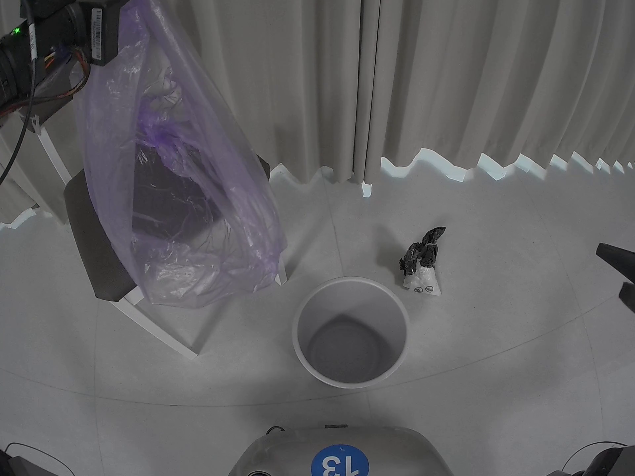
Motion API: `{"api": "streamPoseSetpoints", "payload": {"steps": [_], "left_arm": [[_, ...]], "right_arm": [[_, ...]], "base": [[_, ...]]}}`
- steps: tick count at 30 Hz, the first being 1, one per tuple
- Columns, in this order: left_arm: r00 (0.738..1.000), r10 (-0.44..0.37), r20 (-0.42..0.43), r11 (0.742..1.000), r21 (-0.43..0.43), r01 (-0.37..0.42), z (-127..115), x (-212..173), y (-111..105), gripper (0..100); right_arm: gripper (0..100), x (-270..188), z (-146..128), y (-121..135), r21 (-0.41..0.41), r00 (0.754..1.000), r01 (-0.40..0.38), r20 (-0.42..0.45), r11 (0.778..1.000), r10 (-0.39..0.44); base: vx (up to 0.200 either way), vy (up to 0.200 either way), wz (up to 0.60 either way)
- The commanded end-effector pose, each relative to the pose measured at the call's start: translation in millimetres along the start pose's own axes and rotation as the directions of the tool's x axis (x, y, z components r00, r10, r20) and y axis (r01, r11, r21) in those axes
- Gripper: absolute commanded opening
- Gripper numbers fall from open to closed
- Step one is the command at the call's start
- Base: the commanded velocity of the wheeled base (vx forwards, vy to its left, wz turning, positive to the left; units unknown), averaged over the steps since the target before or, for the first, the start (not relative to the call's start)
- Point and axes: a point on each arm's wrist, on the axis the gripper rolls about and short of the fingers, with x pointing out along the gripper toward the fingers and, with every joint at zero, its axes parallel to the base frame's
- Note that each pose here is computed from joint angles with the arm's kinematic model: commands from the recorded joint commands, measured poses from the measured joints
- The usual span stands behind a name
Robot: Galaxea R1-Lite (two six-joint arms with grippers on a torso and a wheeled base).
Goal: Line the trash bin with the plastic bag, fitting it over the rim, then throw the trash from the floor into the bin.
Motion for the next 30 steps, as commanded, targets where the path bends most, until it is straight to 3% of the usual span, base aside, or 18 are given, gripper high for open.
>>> {"api": "streamPoseSetpoints", "payload": {"steps": [1, 11, 21, 25, 30], "left_arm": [[1.000, -0.014, 0.000, 1.000, -0.002, 0.014, 2, 5, -3, 0], [1.000, 0.005, 0.018, 1.000, -0.007, -0.005, 8, 2, 3, 0], [1.000, 0.008, 0.014, 1.000, -0.006, -0.008, 8, 3, 4, 0], [1.000, 0.010, 0.013, 1.000, -0.013, -0.010, 7, 4, 4, 0], [1.000, 0.012, 0.011, 0.999, -0.047, -0.012, 6, 4, 4, 0]], "right_arm": [[100, 15, 0, -8, 0.010, 0.999, 0.019, -0.043, 1.000, -0.018], [100, 42, -2, -11, -0.073, 0.989, 0.115, -0.080, 0.991, -0.120], [100, 81, -2, 1, -0.081, 0.986, 0.038, -0.160, 0.996, -0.050], [100, 108, -17, 5, -0.127, 0.970, 0.051, -0.229, 0.991, -0.080], [100, 140, -33, 11, -0.163, 0.953, 0.005, -0.298, 0.987, -0.054]], "base": [[0.000, 0.000, 0.00], [0.000, 0.000, 0.00], [0.000, 0.000, 0.00], [0.000, 0.000, 0.00], [0.000, 0.000, 0.00]]}}
